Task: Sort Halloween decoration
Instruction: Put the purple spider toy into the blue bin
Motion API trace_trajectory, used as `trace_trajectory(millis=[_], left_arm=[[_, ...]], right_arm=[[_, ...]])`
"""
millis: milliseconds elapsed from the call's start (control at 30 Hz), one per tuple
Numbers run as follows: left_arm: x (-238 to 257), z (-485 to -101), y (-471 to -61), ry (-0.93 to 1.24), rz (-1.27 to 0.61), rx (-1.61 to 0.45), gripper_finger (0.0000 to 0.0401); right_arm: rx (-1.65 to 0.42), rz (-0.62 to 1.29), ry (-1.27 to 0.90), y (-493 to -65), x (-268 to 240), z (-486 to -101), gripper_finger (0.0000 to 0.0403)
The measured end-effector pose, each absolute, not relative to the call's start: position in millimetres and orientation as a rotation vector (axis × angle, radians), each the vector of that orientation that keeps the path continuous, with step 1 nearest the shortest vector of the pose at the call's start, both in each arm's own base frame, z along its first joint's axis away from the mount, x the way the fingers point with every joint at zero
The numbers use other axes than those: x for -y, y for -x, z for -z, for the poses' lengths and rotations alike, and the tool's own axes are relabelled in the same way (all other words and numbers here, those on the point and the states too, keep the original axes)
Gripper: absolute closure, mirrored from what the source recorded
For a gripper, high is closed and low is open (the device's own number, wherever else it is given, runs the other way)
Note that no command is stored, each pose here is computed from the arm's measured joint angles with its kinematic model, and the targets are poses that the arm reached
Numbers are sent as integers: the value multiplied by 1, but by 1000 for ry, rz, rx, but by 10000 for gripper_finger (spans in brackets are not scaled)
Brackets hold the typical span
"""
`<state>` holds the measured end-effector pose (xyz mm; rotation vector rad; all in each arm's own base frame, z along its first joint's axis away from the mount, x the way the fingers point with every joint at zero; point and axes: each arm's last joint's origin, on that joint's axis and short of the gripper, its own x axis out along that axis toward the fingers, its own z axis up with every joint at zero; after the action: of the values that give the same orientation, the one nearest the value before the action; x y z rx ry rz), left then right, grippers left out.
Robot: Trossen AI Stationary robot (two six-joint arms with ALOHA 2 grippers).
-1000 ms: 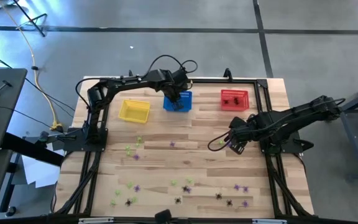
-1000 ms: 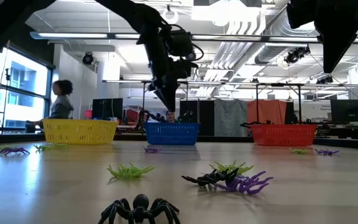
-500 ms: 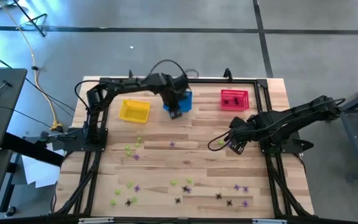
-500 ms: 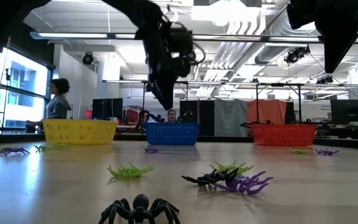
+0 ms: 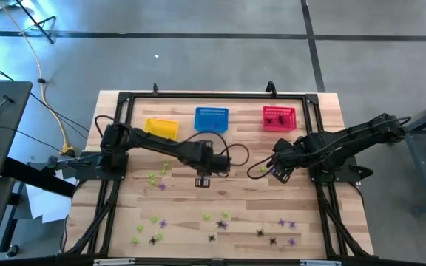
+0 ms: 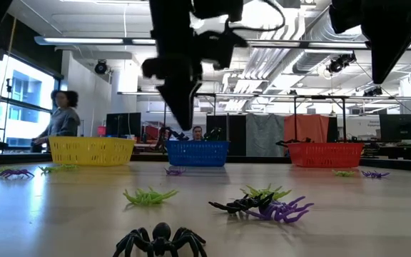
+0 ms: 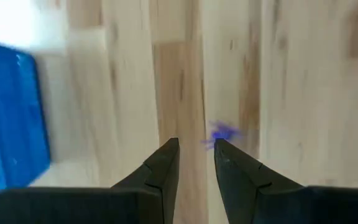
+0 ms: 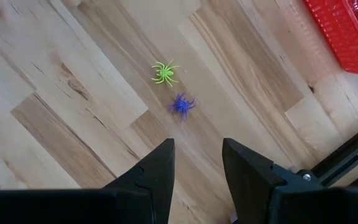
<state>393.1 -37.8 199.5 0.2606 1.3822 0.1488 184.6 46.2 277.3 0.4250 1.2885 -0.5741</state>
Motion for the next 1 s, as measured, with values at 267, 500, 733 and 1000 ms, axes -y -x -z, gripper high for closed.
trace_trajectory(millis=[267,500,733,1000], left_arm=[[36,-163,-383,-118,-205,-1383,313],[36,-149,-377,-61,-195,-1393,313],[39,-149,-377,-44,-166,-1389,313],[39,-149,-380,-37,-161,-1363,313]], right_arm=[[-1284,575,-423,-185,-46,-277,273],[-1270,592,-406,-185,-45,-277,273],[-1268,591,-407,-185,-45,-277,273],[-1267,590,-407,-185,-45,-278,273]])
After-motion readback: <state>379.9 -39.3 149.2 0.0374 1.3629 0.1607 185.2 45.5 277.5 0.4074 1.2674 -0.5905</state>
